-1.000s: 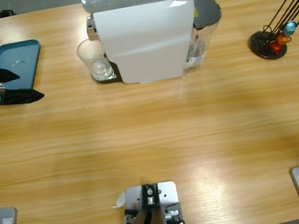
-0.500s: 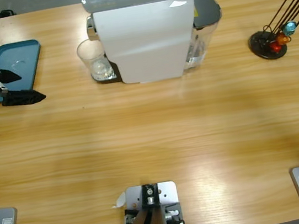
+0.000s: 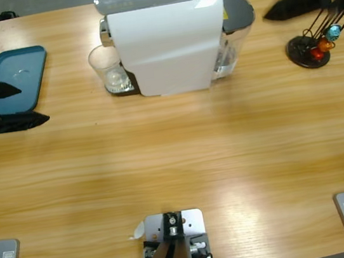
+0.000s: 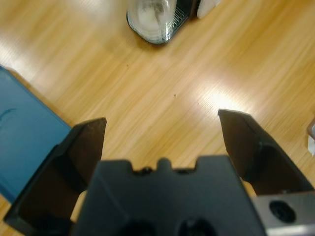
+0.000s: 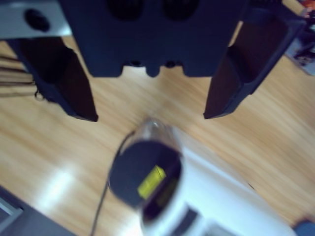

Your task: Pour coffee

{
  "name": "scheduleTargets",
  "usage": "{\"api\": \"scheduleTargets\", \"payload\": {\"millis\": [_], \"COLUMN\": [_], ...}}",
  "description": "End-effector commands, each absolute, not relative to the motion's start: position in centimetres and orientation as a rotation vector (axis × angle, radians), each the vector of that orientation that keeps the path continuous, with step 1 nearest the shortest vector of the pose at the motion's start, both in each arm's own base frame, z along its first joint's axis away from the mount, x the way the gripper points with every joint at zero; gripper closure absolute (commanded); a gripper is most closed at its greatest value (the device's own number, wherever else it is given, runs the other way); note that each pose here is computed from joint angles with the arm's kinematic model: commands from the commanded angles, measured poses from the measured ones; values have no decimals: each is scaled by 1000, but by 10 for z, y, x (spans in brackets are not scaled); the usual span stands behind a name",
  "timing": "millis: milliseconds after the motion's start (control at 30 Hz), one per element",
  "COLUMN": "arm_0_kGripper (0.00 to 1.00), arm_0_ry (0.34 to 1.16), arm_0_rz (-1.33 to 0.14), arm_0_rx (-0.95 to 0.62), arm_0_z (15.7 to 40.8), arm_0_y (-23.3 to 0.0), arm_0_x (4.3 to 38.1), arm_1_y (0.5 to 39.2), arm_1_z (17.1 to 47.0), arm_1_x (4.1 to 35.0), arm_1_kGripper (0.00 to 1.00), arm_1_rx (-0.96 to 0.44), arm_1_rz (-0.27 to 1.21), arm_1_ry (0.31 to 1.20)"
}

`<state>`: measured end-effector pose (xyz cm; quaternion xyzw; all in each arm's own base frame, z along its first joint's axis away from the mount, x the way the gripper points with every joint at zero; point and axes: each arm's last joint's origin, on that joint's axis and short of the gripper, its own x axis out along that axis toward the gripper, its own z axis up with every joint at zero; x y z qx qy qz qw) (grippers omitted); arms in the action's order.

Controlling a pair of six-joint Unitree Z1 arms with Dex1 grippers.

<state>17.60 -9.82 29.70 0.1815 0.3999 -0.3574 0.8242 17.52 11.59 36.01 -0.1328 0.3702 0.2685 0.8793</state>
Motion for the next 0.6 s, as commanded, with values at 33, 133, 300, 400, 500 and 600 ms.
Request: {"api": "scheduleTargets", "payload": {"millis": [33,133,300,400,500,600], "arm_0_kGripper": [13,13,13,13,13,13], "arm_0_ry": [827,795,796,818,818,815], "arm_0_rz": [-824,-827,-833,-836,-847,-863], "arm_0_rx": [367,363,359,359,353,345], "arm_0_z": [284,292,292,287,287,287], "arm_0_y": [-93,-95,-96,-96,-98,-99], "arm_0_x": [153,156,157,157,160,159], "arm_1_y": [86,79,70,71,73,73], "arm_1_z": [305,309,316,308,302,298], "arm_1_x": [129,120,106,103,104,105], "arm_1_kGripper": [0,0,0,0,0,0], "arm_1_rx": [-237,-227,-221,-230,-239,-248], "arm_1_rz": [542,518,538,562,564,560], "arm_1_ry": [740,664,599,615,635,656]}}
